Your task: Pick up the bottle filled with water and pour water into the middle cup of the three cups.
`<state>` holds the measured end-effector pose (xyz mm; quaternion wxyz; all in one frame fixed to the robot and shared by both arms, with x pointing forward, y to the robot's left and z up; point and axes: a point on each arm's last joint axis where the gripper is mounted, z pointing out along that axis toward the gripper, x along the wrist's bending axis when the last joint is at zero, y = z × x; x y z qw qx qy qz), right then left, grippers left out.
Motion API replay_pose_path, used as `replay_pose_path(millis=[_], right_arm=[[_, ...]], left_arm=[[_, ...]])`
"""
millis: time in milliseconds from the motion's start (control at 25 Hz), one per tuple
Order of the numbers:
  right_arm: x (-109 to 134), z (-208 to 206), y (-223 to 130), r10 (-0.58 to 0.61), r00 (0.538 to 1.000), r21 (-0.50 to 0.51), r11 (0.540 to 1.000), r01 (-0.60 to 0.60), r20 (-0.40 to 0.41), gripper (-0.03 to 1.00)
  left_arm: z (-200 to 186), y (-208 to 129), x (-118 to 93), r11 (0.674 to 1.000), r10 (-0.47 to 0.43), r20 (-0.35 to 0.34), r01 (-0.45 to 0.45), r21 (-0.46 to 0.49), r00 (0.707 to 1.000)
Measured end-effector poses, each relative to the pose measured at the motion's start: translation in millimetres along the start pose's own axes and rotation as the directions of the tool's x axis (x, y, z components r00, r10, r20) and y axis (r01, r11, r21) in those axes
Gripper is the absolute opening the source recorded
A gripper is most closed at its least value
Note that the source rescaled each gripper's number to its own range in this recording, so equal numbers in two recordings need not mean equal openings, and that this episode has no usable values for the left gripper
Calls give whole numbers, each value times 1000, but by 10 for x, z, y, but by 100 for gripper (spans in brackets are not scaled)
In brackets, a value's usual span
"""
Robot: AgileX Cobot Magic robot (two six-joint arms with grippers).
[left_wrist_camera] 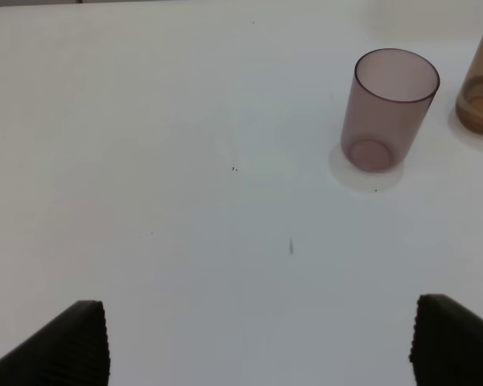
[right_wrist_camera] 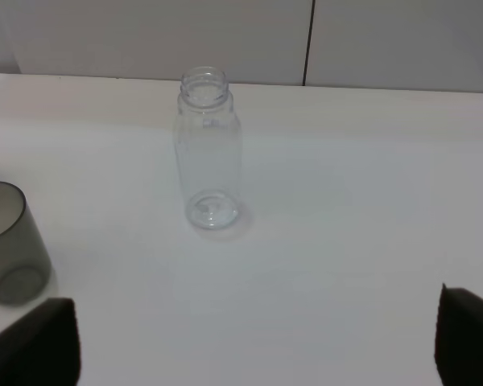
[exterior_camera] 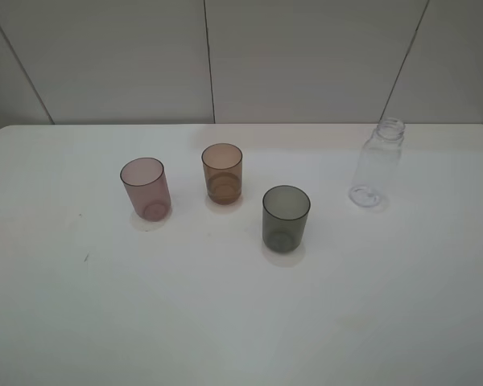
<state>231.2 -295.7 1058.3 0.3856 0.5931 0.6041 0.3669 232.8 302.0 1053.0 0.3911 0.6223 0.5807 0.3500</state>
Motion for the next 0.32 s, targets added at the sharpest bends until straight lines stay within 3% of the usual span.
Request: replay_pose_path(millis=[320], right_arm=[[0,0,0,0,1000,0,1000,0,0,100]], left_arm=[[0,0,0,1000,0,0,0,0,1000]])
